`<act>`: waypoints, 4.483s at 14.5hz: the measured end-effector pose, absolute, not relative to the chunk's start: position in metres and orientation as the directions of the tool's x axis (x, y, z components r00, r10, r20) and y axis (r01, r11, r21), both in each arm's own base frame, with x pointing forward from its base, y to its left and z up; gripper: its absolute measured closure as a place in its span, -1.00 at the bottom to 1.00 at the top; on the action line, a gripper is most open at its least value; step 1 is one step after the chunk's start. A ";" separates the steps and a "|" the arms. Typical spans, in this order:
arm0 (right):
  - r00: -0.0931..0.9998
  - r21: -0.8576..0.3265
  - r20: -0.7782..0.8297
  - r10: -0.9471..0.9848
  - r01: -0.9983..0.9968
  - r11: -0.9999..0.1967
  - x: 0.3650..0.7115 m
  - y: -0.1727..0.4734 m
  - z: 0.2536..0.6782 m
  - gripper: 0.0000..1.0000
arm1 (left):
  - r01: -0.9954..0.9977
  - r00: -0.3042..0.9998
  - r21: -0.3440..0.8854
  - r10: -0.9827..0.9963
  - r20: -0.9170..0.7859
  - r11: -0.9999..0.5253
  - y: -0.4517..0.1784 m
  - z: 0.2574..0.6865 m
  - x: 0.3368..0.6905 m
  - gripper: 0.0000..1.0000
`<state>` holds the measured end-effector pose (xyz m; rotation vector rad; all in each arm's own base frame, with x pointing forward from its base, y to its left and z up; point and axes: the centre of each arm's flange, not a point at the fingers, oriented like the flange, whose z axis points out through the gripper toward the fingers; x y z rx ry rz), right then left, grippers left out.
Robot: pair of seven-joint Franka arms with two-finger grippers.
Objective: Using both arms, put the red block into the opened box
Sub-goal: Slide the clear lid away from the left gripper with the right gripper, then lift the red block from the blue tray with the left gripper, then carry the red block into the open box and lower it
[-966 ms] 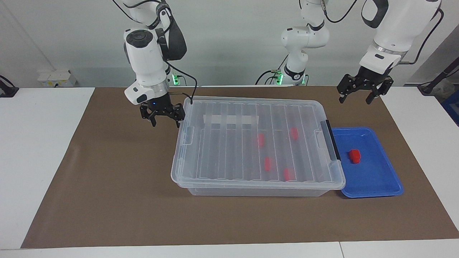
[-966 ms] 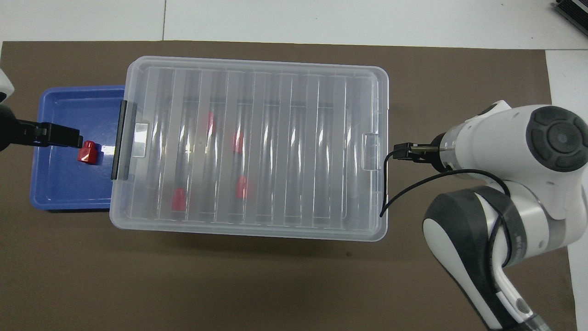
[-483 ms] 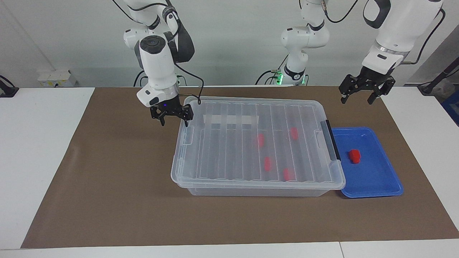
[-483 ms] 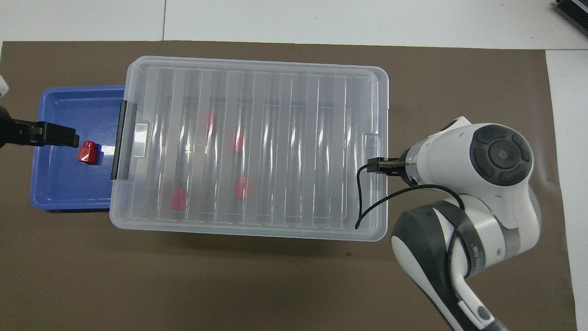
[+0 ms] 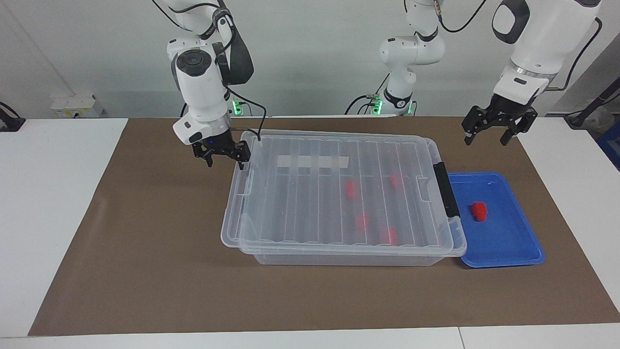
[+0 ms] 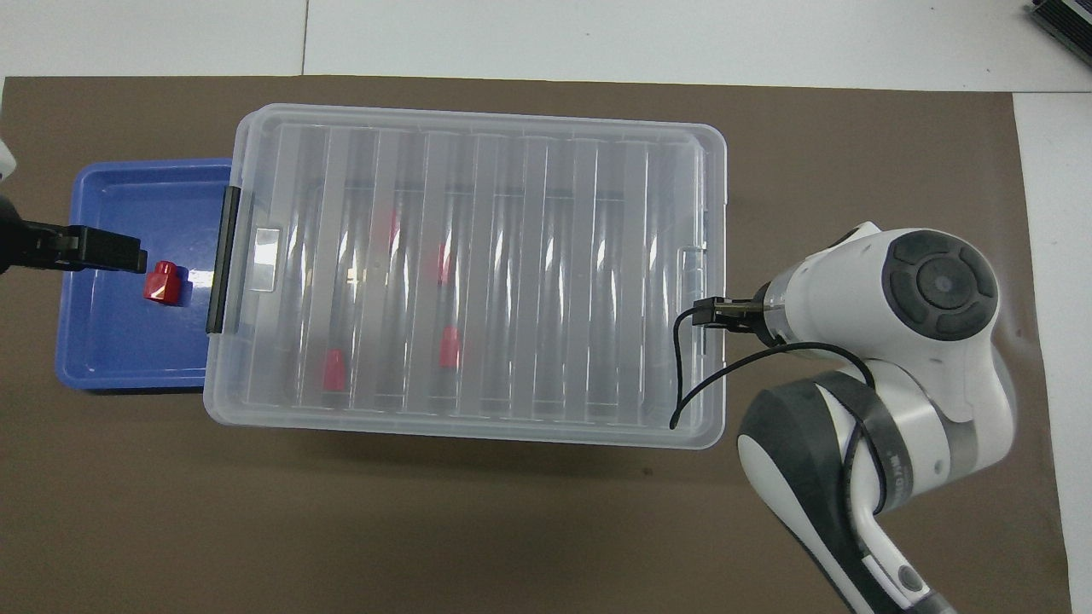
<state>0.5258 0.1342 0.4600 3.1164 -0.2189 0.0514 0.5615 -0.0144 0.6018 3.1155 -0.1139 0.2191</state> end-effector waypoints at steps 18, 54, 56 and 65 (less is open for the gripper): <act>0.987 0.020 -0.043 0.153 0.154 -0.988 0.530 -0.028 0.457 -1.00 | -0.066 0.996 0.005 -0.066 0.054 -0.998 0.085 0.345 0.592 -1.00; 0.992 0.050 0.089 -0.087 -0.092 -0.995 0.552 0.016 0.602 -1.00 | 0.072 0.997 0.027 0.072 -0.009 -0.997 -0.150 0.531 0.599 0.31; 0.991 0.049 0.096 -0.094 -0.099 -0.994 0.551 0.014 0.617 -1.00 | 0.066 0.997 0.038 0.067 0.030 -0.997 -0.161 0.494 0.594 0.31; 0.983 0.041 0.041 -0.179 -0.181 -0.983 0.562 0.013 0.626 -1.00 | 0.074 0.988 0.082 0.085 0.128 -0.994 -0.200 0.389 0.571 0.31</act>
